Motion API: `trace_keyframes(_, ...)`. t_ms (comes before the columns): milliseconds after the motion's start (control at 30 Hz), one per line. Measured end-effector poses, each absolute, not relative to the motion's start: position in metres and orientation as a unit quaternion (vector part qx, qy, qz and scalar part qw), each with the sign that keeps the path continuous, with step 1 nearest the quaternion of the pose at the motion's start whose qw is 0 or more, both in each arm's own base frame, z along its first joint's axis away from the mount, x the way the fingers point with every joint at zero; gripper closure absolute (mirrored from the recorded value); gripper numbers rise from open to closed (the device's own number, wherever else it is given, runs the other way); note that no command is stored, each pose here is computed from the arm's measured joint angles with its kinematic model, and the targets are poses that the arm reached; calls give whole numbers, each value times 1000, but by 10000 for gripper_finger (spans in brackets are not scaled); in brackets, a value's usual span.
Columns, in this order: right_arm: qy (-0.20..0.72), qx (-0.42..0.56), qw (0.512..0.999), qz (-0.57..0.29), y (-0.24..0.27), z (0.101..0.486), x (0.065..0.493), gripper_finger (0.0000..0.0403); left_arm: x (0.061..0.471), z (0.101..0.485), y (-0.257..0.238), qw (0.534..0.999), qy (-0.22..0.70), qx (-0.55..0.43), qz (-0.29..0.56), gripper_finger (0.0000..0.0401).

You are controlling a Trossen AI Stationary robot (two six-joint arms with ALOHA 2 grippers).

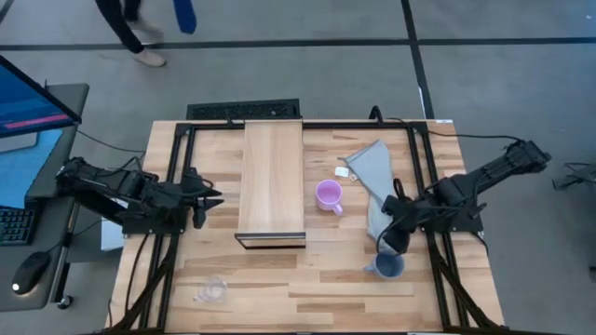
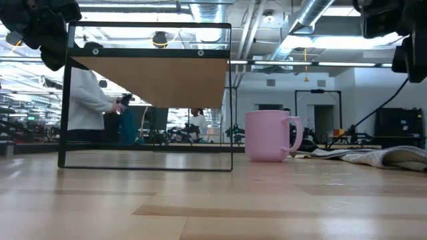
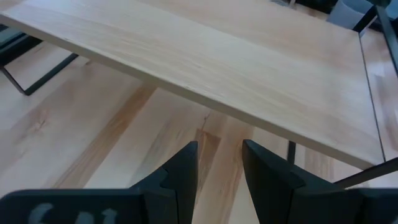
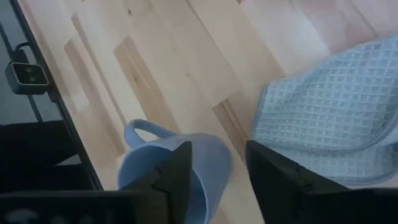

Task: Stack small to large cups/mugs on shelf
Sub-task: Put the blue mug on the shelf

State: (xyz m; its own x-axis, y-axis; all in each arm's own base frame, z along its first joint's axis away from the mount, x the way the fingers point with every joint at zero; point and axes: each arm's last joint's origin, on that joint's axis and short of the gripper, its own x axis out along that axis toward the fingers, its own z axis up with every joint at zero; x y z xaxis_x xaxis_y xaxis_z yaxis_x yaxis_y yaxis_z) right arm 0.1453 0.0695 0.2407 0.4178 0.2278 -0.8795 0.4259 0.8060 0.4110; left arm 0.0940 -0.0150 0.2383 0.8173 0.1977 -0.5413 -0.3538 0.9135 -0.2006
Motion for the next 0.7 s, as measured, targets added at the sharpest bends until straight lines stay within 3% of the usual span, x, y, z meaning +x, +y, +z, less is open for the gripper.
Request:
trace_keyframes(133, 549, 284, 785, -39, 74, 238, 147, 179, 94, 238, -15, 941, 266, -147, 147, 285)
trace_keyframes(267, 562, 260, 785, -1, 83, 235, 149, 165, 94, 238, -15, 941, 266, -147, 147, 285)
trace_keyframes(700, 610, 213, 763, 3, 102, 217, 155, 219, 91, 235, -14, 935, 284, -147, 154, 285)
